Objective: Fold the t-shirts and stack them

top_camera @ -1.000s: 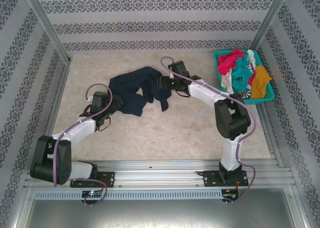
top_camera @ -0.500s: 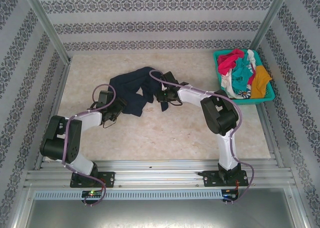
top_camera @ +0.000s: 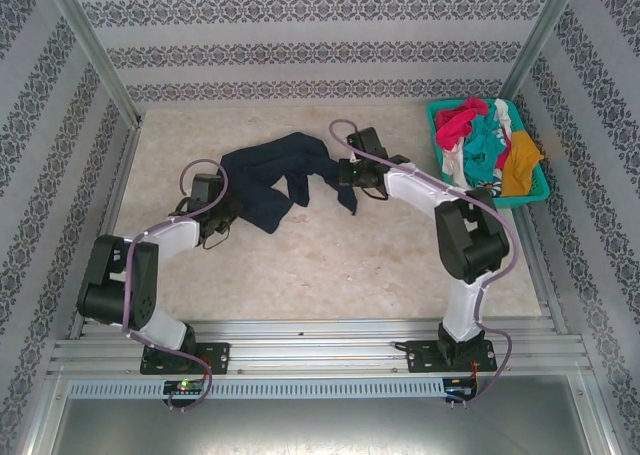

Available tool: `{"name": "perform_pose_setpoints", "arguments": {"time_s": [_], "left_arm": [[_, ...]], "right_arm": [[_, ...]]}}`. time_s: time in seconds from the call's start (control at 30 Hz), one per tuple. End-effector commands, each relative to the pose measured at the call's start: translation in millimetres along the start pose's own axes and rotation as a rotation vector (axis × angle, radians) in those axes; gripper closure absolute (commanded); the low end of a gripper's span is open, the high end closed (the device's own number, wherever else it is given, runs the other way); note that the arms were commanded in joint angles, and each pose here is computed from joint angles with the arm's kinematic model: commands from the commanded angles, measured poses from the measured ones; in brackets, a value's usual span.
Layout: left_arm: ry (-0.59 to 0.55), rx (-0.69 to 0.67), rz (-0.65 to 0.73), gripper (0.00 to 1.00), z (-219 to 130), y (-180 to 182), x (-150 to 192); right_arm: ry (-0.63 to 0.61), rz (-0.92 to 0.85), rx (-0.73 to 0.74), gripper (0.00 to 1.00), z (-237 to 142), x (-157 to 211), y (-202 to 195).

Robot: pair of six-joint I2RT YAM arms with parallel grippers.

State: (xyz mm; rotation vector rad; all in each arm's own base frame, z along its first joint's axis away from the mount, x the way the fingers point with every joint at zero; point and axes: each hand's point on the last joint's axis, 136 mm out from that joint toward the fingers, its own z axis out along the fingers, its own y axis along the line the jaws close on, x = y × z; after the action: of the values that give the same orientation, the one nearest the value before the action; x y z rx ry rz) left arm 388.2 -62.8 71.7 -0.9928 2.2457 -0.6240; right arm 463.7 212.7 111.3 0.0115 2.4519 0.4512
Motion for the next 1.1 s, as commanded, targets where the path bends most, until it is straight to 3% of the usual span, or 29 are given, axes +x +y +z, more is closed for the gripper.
{"name": "perform_pose_setpoints", "arguments": {"time_s": [0.0,0.17,0.33,0.73,0.9,1.07], "left_arm": [[-0.079,-0.012,0.067,1.0,-27.2,-9.3,-26.4],[-0.184,-0.042,0.132,1.0,-70.1,-16.0,-57.4],[-0.296,-0.006,0.168,1.0,-122.9,-40.1,-91.6],[-0.427,0.139,0.273,1.0,-227.6,-113.4,-122.8],[-0.487,0.137,0.326,1.0,-237.6,-136.2,-145.6],[-0.488,0.092,0.338,1.0,-200.9,-147.5,-169.1]], "right_arm": [[-0.096,0.01,0.046,1.0,-26.4,-22.5,-17.7],[-0.23,0.039,0.091,1.0,-73.5,-57.0,-43.2],[-0.474,0.062,0.116,1.0,-159.9,-105.0,-59.4],[-0.883,-0.112,0.046,1.0,-330.5,-128.8,-4.1],[-0.937,-0.173,0.054,1.0,-342.6,-150.1,7.8],[-0.86,-0.205,0.059,1.0,-294.2,-180.6,8.4]]}}
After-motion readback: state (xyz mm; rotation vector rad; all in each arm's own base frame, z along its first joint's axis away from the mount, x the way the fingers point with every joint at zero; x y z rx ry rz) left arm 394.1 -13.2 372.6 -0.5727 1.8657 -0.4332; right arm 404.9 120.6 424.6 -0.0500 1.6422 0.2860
